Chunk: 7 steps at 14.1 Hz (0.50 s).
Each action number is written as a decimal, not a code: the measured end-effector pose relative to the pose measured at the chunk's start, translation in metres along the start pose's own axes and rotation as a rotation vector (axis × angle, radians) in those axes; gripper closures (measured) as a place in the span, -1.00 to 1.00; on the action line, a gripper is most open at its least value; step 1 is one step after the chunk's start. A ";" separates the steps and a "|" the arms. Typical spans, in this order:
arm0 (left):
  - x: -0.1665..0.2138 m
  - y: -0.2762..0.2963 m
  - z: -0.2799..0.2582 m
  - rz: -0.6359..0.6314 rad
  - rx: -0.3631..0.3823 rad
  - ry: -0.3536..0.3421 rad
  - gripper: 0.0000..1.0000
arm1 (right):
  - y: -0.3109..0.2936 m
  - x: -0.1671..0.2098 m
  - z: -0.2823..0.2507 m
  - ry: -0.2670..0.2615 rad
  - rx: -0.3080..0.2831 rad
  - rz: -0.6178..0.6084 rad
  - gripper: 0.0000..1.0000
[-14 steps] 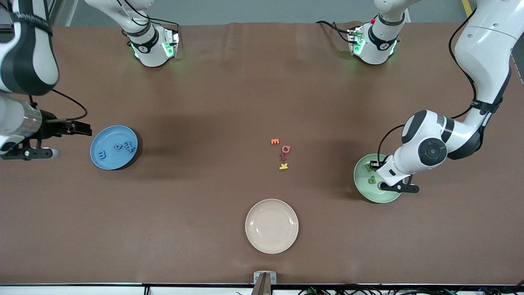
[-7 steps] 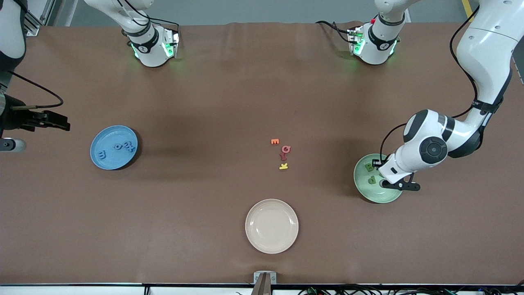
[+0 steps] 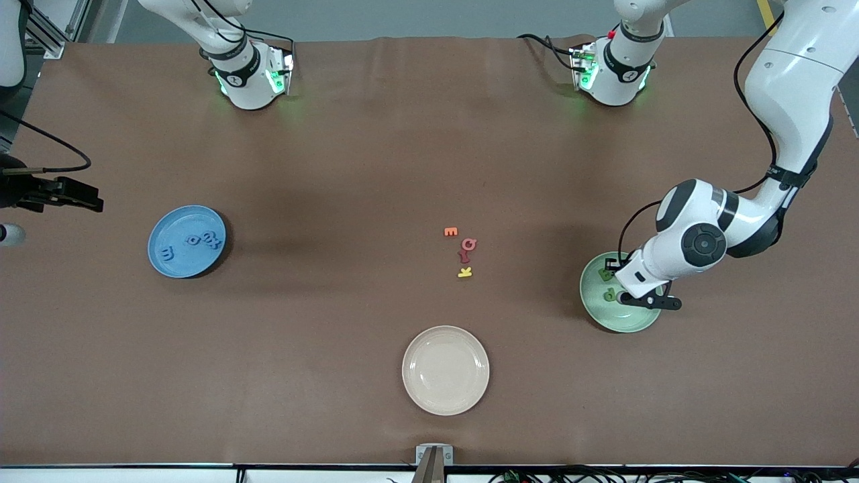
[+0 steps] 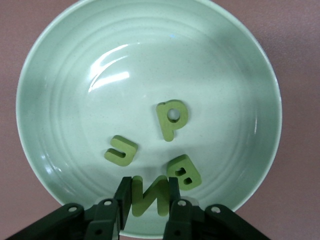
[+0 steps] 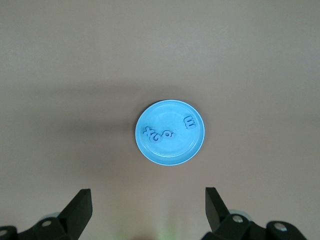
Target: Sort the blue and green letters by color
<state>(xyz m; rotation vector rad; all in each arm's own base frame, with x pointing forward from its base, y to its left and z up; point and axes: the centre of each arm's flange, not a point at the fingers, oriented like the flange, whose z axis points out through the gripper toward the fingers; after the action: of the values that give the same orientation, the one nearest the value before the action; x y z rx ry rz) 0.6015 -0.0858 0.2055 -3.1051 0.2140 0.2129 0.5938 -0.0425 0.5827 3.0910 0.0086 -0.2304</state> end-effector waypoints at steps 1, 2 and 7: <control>0.000 0.000 0.000 0.000 0.000 0.000 0.33 | -0.001 0.001 0.001 -0.002 0.000 -0.001 -1.00; 0.000 -0.001 0.000 -0.001 -0.001 0.000 0.33 | -0.002 0.002 0.002 -0.006 0.000 -0.004 -1.00; 0.000 -0.009 0.001 0.001 0.016 0.005 0.33 | -0.003 -0.002 0.007 -0.050 0.003 -0.005 -1.00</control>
<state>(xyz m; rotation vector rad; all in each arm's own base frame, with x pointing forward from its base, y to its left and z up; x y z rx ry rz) 0.6026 -0.0767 0.2046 -3.0900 0.2164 0.2028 0.5907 -0.0396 0.5759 3.0878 0.0148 -0.3088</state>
